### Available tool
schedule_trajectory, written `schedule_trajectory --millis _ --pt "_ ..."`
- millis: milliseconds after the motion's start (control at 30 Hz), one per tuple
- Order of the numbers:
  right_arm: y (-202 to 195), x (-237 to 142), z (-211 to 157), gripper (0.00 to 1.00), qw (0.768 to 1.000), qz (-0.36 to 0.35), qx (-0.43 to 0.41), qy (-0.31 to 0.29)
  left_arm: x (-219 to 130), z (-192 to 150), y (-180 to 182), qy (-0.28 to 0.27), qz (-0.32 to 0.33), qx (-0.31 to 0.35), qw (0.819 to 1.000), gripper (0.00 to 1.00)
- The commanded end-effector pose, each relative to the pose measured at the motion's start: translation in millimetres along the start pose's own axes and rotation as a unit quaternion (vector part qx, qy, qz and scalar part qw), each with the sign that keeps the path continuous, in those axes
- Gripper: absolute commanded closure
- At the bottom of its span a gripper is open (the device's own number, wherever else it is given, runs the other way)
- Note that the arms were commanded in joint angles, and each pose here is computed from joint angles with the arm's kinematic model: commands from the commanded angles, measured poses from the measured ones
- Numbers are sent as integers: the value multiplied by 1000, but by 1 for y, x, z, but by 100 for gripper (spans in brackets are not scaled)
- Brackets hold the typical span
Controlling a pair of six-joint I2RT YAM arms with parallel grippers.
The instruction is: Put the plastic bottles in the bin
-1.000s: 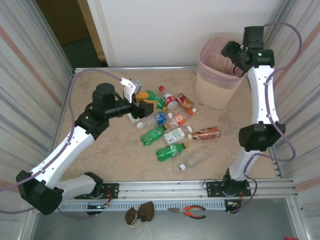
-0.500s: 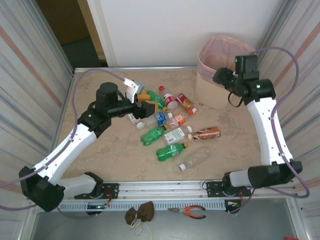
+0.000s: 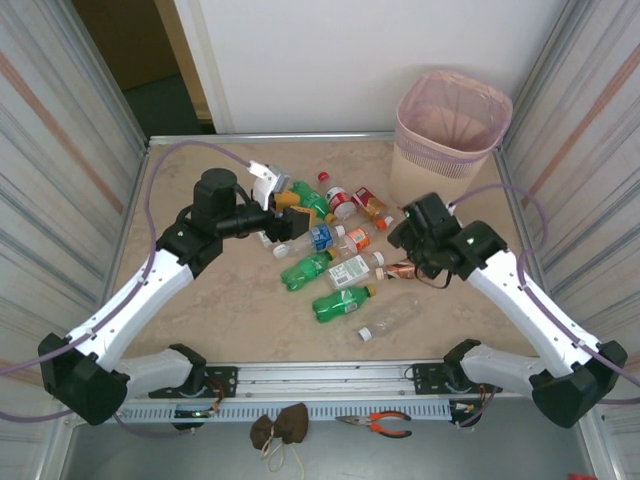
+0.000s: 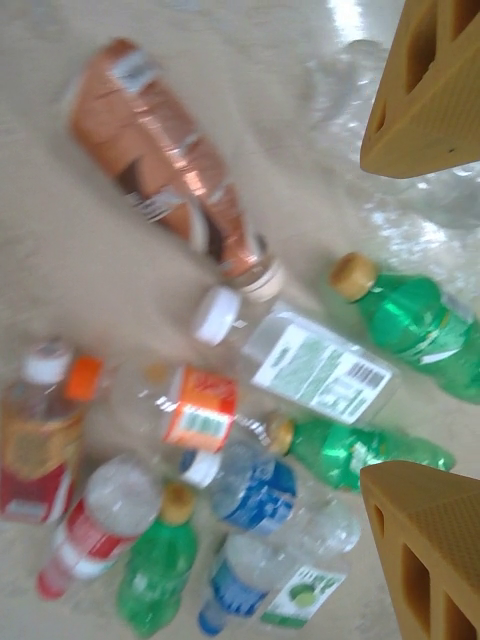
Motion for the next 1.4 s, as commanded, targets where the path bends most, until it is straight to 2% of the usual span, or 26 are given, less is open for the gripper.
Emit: schedule_trajectory --millis 0,233,367,767,933,1367 --pt "-19 5 -27 27 995 -39 84 22 -8 -7 -2 5 0 19 1000 30" --pt "-40 18 -76 28 988 -50 129 67 -9 -20 2 11 5 21 1000 30" --pt "-47 25 -92 28 984 -69 142 85 -11 -26 4 10 6 22 1000 30" --pt "-48 54 -110 24 976 -62 176 112 -8 -30 5 20 -1 29 999 30" --pt "-49 69 -119 22 973 -79 180 125 -7 -32 8 23 -1 31 999 29" --pt "-59 98 -135 24 963 -95 209 138 -5 -35 13 34 -9 22 999 29"
Point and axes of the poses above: each hand's point on the last joint's axis, 136 mm out from that joint toward the fingers, its own x axis out along the fingers, its own y axis along the line the jaws close on, z = x × y, the point moved 8 cm from there along -x, back along the fingers, and after that the axes turned 12 degrees about -x, right-handed, at the moved point
